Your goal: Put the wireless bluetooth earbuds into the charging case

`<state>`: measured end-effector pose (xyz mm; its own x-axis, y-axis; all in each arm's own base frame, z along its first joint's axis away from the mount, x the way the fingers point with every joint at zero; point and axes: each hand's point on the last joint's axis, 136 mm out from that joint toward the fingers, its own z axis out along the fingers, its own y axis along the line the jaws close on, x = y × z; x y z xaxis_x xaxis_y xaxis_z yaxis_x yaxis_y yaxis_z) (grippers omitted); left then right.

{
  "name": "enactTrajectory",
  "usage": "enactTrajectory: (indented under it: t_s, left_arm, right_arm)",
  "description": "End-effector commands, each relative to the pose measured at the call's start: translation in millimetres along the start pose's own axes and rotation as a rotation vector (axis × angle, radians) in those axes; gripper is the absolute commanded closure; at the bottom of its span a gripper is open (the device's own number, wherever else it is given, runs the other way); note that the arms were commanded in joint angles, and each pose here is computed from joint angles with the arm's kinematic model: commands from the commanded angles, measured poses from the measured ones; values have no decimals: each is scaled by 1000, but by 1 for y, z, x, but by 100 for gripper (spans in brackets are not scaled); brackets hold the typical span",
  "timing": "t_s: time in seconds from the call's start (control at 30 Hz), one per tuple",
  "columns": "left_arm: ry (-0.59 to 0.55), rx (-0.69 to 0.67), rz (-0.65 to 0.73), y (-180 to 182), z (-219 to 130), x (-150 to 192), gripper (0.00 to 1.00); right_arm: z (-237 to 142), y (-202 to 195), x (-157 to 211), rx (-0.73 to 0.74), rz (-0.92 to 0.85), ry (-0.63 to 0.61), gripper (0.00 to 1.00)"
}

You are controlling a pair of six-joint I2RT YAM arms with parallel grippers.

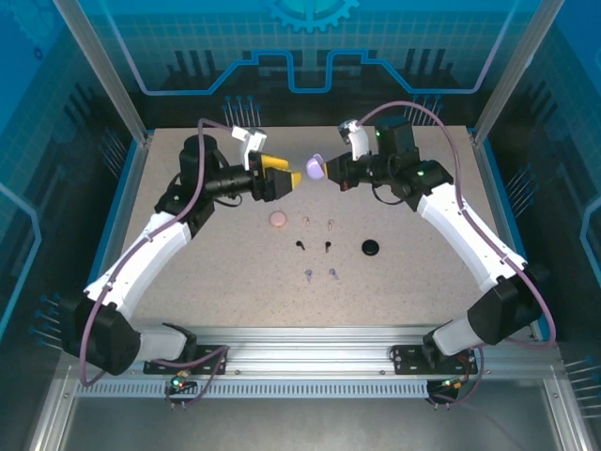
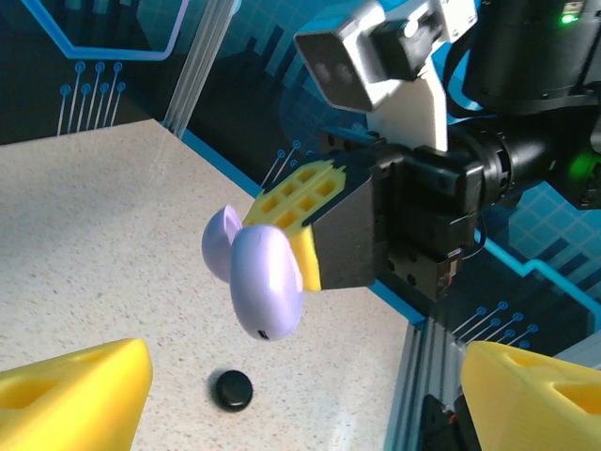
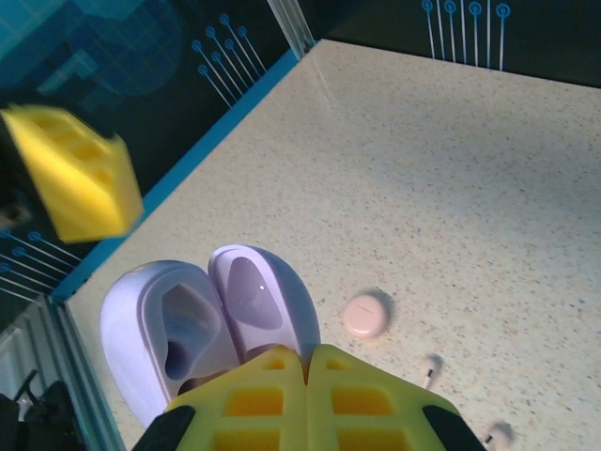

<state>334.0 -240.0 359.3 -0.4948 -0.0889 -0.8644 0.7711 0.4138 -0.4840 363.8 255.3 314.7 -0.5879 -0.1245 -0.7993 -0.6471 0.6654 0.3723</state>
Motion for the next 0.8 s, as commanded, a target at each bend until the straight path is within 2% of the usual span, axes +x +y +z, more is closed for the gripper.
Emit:
enactTrajectory:
  t_s: [0.0, 0.27, 0.47, 0.77]
  left_arm:
    - [114, 16, -3, 11, 1, 15, 11]
    - [194, 49, -13, 34, 8, 15, 10]
    - [232, 124, -36, 39, 20, 15, 11]
    - [278, 167, -63, 49, 30, 23, 14]
  right_arm:
    - [0, -1, 0, -23, -68, 37, 100]
    - [17, -12, 6, -41, -136, 91, 100]
    - [28, -15, 1, -76, -146, 111, 100]
    - [42, -12, -8, -127, -146, 120, 100]
